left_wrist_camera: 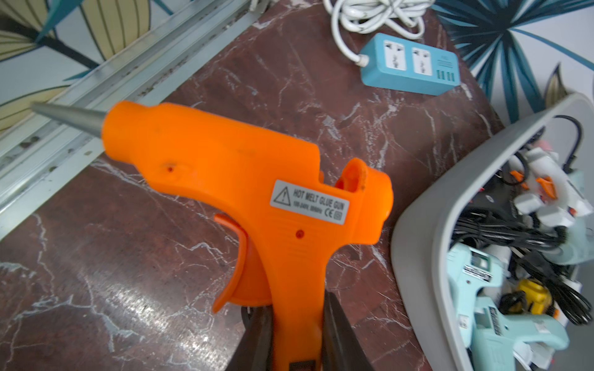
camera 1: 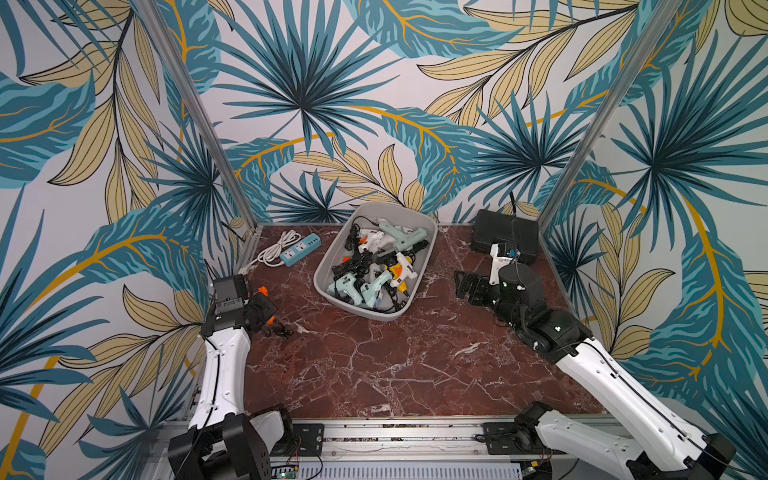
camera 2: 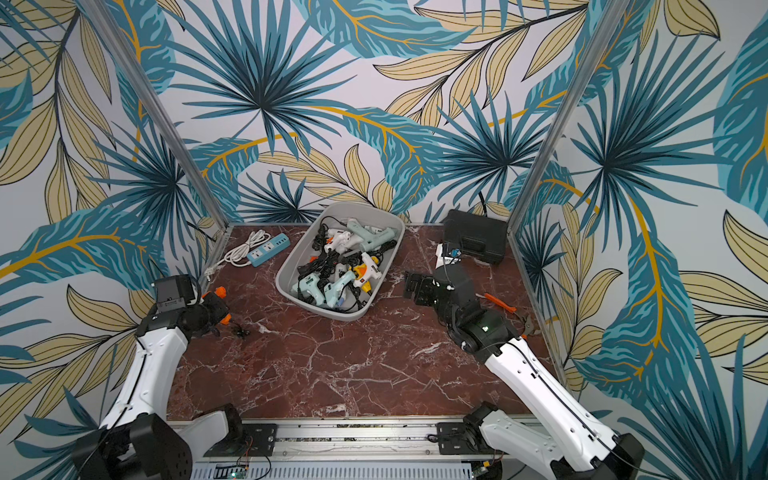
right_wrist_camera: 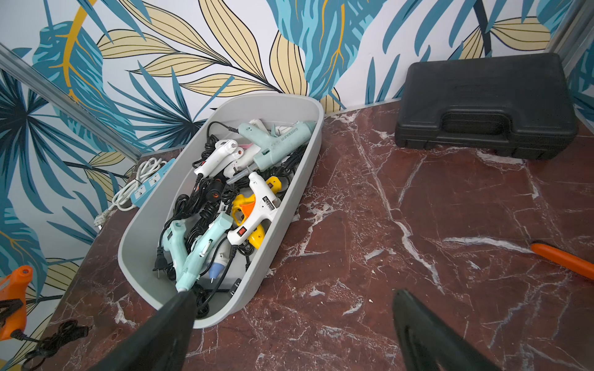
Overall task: Put the hot melt glue gun into the storage box
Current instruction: Pick up the hot melt adhesive gun from the center of the board, then place the hot melt adhesive gun in the storage box.
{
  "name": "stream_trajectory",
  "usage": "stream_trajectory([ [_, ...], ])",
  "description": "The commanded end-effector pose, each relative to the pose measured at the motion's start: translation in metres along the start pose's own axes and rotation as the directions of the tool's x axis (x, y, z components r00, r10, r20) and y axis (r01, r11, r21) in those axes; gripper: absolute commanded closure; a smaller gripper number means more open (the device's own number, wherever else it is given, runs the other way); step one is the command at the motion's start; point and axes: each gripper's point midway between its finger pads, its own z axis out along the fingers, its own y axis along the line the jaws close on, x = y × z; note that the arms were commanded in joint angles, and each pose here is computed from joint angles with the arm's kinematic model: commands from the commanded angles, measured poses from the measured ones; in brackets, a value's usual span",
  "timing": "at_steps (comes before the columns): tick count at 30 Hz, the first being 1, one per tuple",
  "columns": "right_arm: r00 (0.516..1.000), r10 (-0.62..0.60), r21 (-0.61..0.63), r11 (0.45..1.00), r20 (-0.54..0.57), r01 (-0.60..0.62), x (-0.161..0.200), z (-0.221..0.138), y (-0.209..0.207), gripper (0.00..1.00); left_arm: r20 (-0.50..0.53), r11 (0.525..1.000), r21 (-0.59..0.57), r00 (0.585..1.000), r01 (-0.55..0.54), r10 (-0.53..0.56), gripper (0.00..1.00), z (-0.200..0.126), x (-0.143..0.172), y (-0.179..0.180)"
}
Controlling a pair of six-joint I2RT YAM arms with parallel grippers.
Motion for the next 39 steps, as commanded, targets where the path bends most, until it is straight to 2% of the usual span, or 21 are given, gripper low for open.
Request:
stream_trajectory([
  [1,1.000,0.016,0.025,1.000,0.018,-0.016,0.003,0.001,-0.008,0.01,0.021,0.993,0.068,0.996,-0.093,0.092,1.00,-0.023,-0.011,-0.032],
  [7,1.000,0.016,0.027,1.000,0.023,-0.016,0.003,0.001,-0.008,0.00,0.069,0.962,0.170,0.977,-0.213,0.204,1.00,-0.053,-0.032,-0.094],
  [13,0.999,0.016,0.037,0.999,0.030,-0.018,0.004,-0.001,-0.011,0.01,0.142,0.896,0.262,0.932,-0.359,0.333,1.00,-0.077,-0.055,-0.173],
  [19,0.999,0.027,0.042,0.999,0.032,-0.028,0.005,-0.003,-0.014,0.01,0.198,0.799,0.324,0.862,-0.506,0.466,1.00,-0.063,-0.054,-0.252],
  [22,0.999,0.028,0.048,0.998,0.030,-0.030,0.007,-0.004,-0.016,0.01,0.165,0.754,0.336,0.823,-0.565,0.543,1.00,-0.041,-0.041,-0.282],
  [28,0.999,0.031,0.058,0.998,0.025,-0.033,0.009,-0.004,-0.018,0.01,0.124,0.658,0.318,0.718,-0.683,0.685,1.00,0.011,-0.008,-0.325],
  [33,0.999,0.029,0.067,0.997,0.021,-0.030,0.010,-0.004,-0.020,0.01,0.072,0.541,0.281,0.580,-0.792,0.811,1.00,0.052,0.030,-0.341],
  [39,0.999,0.028,0.065,0.997,0.020,-0.029,0.009,-0.003,-0.019,0.01,0.002,0.433,0.322,0.458,-0.842,0.889,1.00,0.085,0.078,-0.350],
])
